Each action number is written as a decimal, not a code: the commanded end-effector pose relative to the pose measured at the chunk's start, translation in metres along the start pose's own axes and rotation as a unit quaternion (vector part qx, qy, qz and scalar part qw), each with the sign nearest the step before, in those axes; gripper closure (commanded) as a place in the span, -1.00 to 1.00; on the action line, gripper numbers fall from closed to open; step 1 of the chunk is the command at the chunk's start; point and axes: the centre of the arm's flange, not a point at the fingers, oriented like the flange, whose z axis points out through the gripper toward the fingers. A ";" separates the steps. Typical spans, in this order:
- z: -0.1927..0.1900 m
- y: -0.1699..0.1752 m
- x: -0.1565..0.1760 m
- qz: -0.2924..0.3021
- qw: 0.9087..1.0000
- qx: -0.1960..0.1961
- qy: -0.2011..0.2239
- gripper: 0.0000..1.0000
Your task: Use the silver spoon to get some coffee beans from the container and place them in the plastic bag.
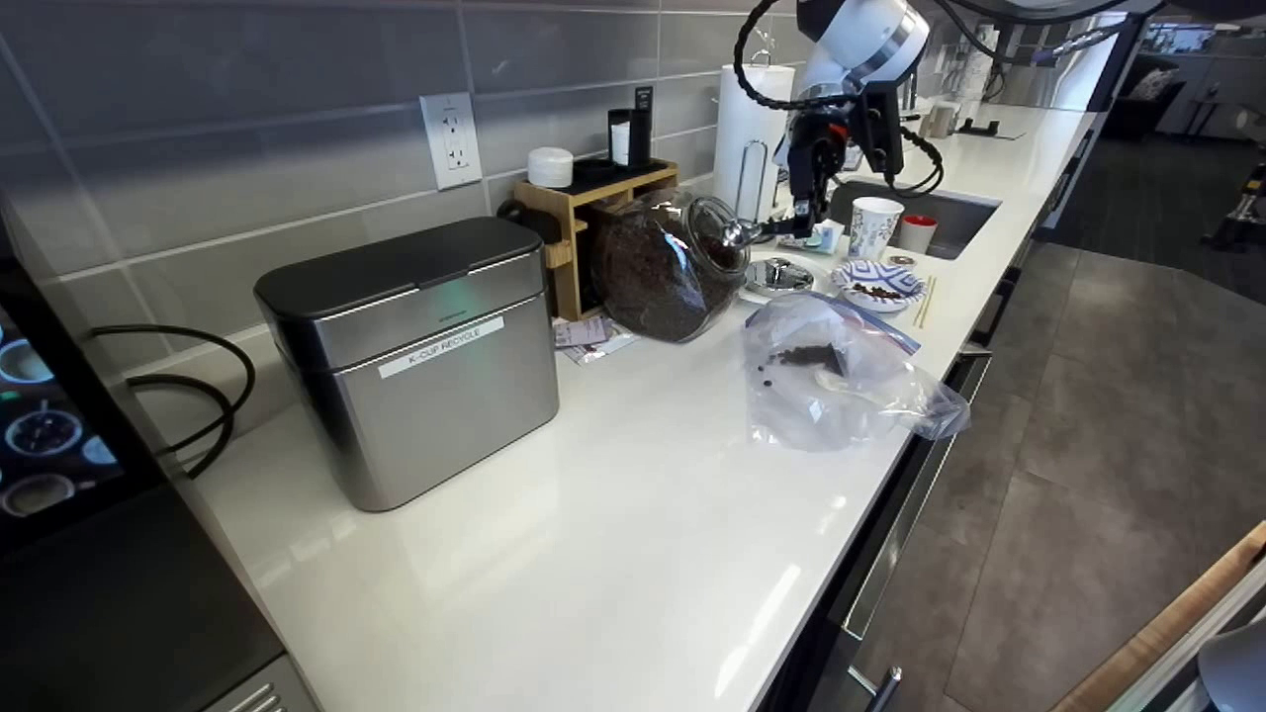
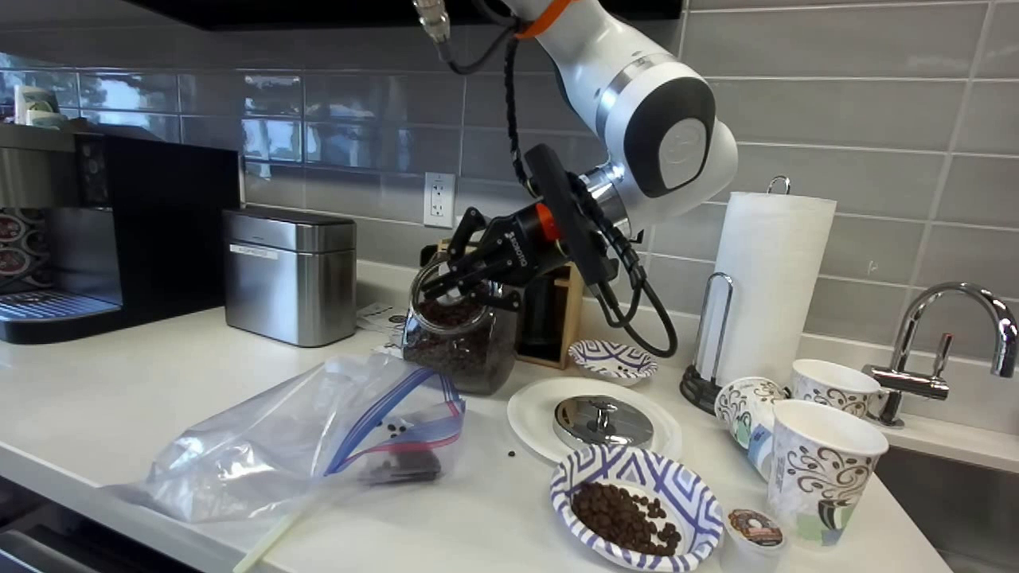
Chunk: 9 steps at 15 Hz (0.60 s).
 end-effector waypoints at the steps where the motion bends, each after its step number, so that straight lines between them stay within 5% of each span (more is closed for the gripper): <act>1: -0.006 0.009 0.025 0.013 1.000 0.025 -0.003 0.98; 9: 0.005 0.025 0.057 -0.003 0.999 0.045 0.006 0.98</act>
